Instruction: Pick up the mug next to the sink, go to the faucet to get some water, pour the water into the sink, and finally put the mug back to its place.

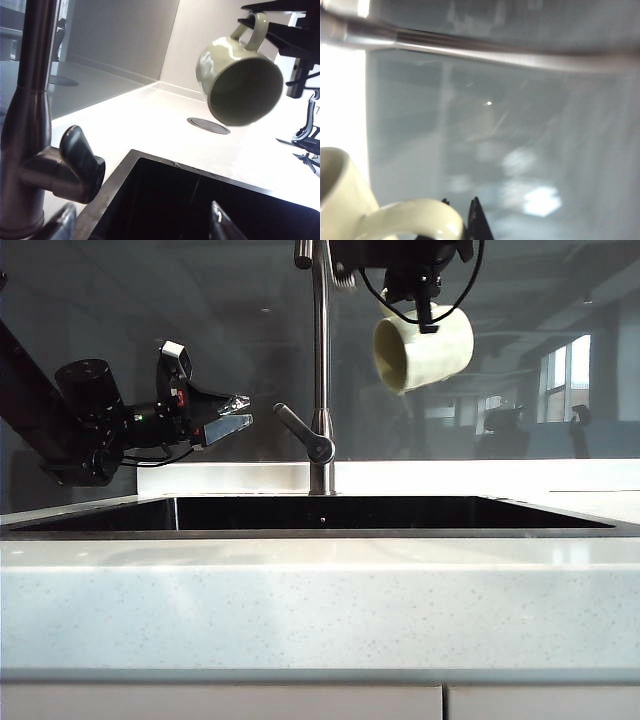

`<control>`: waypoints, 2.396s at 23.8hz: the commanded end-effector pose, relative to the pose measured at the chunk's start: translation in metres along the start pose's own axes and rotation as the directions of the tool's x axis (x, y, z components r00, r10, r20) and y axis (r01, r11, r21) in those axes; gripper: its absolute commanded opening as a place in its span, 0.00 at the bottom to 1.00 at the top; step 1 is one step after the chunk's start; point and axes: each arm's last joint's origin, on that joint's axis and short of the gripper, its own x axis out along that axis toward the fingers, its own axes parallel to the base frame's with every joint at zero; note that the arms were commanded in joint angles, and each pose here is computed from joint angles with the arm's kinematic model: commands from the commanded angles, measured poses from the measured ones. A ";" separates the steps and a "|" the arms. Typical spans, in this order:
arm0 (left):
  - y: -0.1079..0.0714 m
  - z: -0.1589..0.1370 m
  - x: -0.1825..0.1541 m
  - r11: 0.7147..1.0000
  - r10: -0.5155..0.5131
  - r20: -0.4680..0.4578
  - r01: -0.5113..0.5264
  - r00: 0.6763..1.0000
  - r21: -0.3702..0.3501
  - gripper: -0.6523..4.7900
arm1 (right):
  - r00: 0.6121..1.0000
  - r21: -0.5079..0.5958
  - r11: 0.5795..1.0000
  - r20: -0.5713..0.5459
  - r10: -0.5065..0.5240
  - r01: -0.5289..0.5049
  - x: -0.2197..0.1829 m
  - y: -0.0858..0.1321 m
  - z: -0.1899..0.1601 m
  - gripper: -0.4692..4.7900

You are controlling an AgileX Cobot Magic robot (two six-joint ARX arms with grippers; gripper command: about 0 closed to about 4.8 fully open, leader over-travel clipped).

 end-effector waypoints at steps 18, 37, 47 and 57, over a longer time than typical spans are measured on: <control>-0.002 0.005 0.002 1.000 0.017 0.036 -0.017 0.999 -0.005 0.74 | 0.987 0.993 -0.026 -0.118 -0.110 0.116 -0.096 0.118 -0.184 0.09; -0.002 0.004 0.006 0.999 0.017 0.044 -0.015 0.999 -0.046 0.74 | 0.976 0.982 -0.130 -0.159 -0.148 0.140 -0.098 0.203 -0.218 0.09; -0.002 0.004 0.007 0.999 0.015 0.043 -0.013 0.999 -0.047 0.74 | 0.982 0.979 -0.178 -0.129 -0.135 0.104 -0.093 0.216 -0.215 0.09; -0.002 0.004 0.007 0.999 0.015 0.043 -0.013 0.999 -0.048 0.74 | 0.975 0.971 -0.184 -0.181 -0.132 0.155 -0.095 0.217 -0.217 0.09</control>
